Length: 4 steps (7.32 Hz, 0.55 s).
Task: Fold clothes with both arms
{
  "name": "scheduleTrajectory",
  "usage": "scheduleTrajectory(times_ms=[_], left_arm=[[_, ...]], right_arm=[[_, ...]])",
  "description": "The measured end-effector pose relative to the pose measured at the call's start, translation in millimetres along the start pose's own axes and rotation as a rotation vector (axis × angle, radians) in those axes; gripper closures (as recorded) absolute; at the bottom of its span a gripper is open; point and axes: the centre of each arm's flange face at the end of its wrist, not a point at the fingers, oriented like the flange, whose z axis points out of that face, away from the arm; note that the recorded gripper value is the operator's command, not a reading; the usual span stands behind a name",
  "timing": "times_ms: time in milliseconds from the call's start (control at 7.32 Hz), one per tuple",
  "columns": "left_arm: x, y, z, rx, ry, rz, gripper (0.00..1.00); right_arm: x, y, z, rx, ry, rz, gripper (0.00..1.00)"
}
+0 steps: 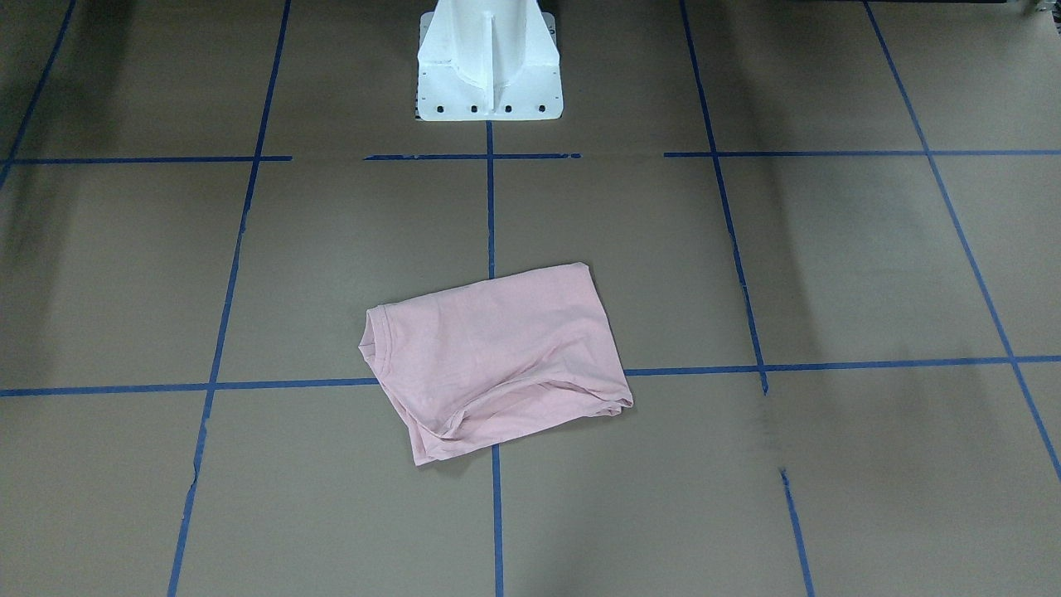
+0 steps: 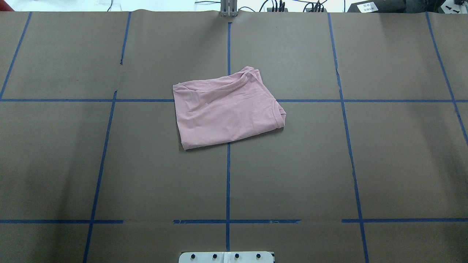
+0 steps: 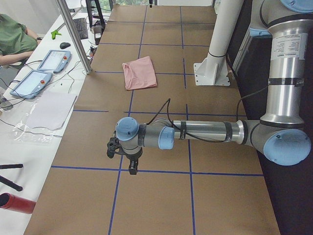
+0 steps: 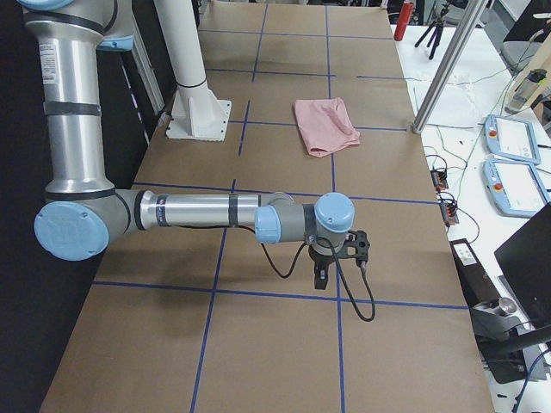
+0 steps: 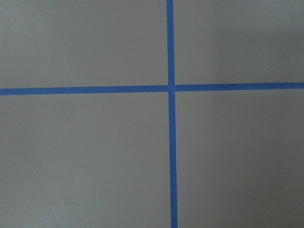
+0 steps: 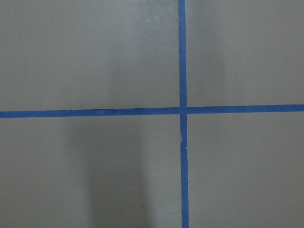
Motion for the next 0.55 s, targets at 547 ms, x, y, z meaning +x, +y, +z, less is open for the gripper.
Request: scheduleTrajectory(times_ms=[547], left_arm=[[0.9,-0.8,-0.6,0.002,0.003,0.004,0.00]], right_arm=[[4.5,1.2,4.0,-0.009,0.002,0.009,0.00]])
